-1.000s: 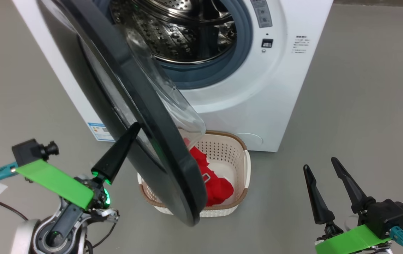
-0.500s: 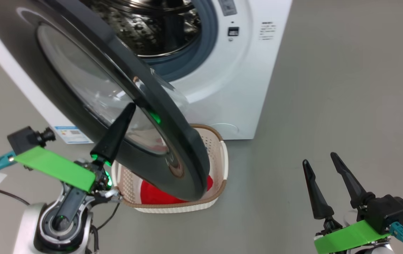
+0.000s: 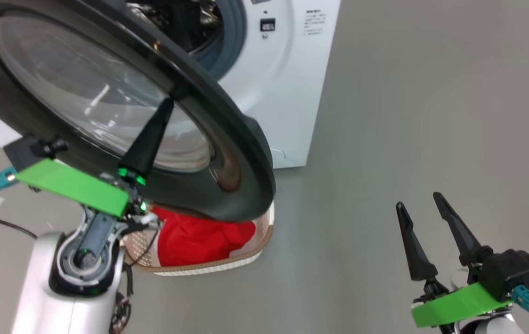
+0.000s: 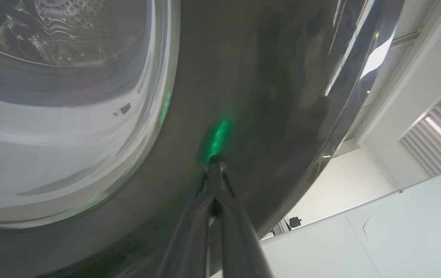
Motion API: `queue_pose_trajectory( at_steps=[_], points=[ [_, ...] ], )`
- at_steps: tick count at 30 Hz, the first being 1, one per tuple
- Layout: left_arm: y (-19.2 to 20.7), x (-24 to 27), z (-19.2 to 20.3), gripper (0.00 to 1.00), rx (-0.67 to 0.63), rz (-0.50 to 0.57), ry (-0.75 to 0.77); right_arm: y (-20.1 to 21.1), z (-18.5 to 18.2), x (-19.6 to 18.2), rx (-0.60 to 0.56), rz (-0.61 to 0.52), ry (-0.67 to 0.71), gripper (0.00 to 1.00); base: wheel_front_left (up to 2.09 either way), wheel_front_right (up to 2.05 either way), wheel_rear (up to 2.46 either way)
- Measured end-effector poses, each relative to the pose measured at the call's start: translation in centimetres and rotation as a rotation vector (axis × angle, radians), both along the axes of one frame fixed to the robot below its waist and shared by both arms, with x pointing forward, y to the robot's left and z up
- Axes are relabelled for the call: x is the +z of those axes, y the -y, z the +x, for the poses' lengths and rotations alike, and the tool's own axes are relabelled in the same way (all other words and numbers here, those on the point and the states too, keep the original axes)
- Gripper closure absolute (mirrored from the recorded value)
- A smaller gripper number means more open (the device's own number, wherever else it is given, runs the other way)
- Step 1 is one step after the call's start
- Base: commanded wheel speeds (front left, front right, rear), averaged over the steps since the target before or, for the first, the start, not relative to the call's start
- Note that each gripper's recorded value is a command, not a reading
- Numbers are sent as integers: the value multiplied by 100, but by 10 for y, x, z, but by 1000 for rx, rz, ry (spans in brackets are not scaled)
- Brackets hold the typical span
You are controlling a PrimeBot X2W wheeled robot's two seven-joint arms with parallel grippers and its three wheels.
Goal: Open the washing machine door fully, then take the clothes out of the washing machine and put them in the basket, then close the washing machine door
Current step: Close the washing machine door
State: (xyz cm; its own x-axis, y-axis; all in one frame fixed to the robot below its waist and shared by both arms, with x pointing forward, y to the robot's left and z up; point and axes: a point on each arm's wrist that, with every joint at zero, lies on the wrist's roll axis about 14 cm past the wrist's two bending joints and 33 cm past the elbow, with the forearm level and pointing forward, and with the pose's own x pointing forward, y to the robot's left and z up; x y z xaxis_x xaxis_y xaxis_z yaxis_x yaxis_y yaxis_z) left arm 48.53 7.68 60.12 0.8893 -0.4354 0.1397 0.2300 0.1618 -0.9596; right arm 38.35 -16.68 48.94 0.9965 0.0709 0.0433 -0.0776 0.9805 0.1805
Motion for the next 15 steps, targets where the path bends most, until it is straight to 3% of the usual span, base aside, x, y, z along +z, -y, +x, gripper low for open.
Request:
queue_pose_trajectory(
  at_steps=[15],
  points=[
    [20, -10, 49, 100, 32, -16, -24, 18, 4, -9, -51, -16, -28, 0, 0, 0, 0]
  ],
)
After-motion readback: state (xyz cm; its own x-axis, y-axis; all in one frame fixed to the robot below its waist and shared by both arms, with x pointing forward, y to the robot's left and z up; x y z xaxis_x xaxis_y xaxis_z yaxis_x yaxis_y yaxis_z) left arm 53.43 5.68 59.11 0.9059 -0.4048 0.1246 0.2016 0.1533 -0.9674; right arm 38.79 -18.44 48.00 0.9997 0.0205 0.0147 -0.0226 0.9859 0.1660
